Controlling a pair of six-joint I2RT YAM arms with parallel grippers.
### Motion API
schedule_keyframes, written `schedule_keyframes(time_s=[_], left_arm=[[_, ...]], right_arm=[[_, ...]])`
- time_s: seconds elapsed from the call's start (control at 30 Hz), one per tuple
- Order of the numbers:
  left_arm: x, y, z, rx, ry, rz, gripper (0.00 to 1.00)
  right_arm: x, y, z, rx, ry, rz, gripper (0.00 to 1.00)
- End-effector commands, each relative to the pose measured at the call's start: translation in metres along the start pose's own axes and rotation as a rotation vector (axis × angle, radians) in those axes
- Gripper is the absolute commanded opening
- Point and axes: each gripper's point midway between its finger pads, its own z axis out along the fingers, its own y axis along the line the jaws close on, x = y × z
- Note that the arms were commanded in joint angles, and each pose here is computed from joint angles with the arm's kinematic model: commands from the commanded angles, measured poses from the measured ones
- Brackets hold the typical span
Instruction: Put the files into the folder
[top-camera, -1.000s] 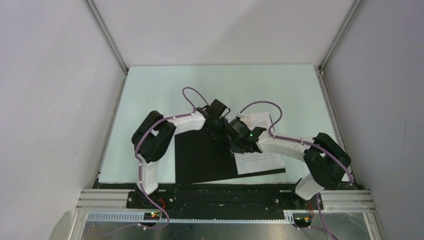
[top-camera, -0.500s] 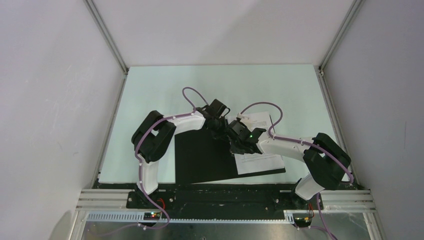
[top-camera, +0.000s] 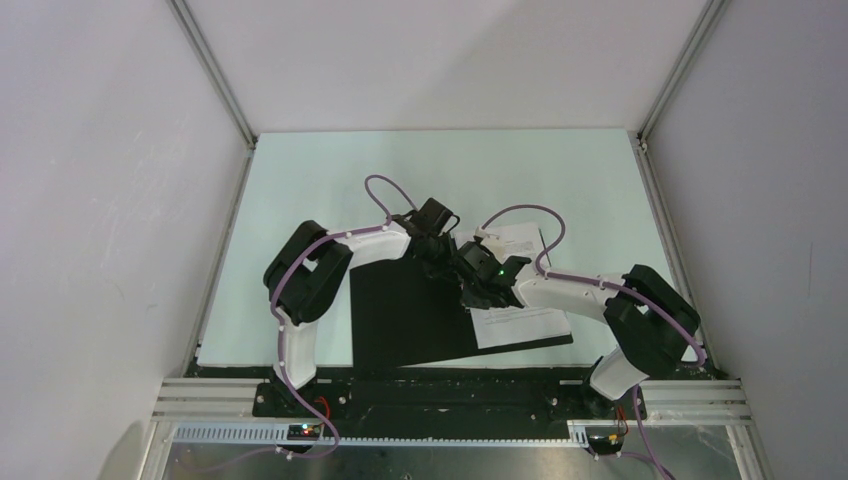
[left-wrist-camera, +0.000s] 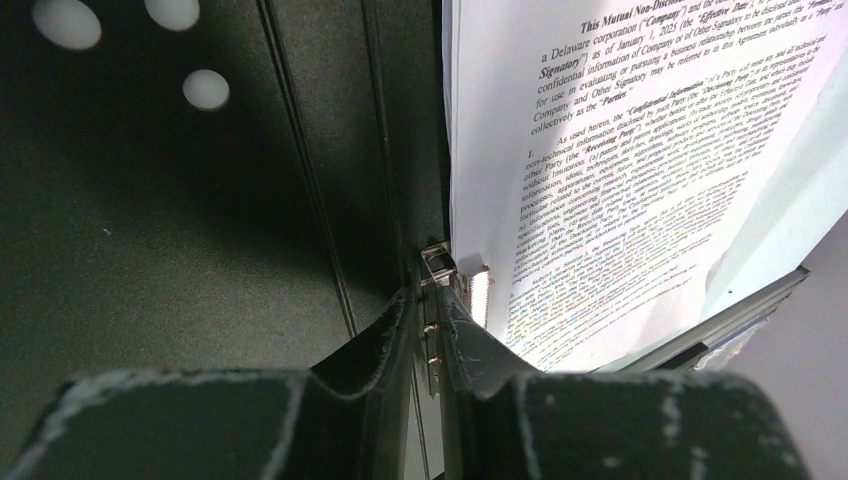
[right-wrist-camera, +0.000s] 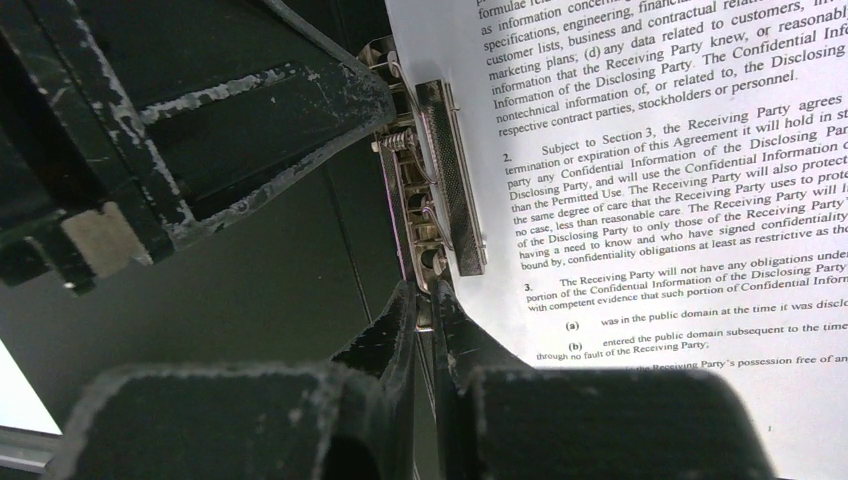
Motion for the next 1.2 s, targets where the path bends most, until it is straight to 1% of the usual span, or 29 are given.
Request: schedule_keyframes(time_s=[0.0, 0.7, 0.83, 0.97, 1.17], left_arm=[[0.014, 0.041, 0.017, -0.133, 0.035, -0.028, 0.19], [0.016, 0.049, 0.023, -0.151, 0.050, -0.045, 0.19], [0.016, 0.049, 0.023, -0.150, 0.052, -0.046, 0.19], [0.016, 0.048, 0.024, -0.148, 0.052, -0.049, 0.19], [0.014, 0.045, 0.022, -0.141, 0.046, -0.043, 0.20]], right_arm=[[0.036, -0.084, 0.009, 0.305, 0.103, -0.092, 0.06], [0.050, -0.105, 0.017, 0.353, 0.132, -0.069, 0.05], [0.053, -0.104, 0.019, 0.343, 0.136, -0.066, 0.03], [0.054, -0.094, 0.020, 0.298, 0.137, -0.073, 0.03], [0.037, -0.052, 0.006, 0.130, 0.101, -0.076, 0.04]])
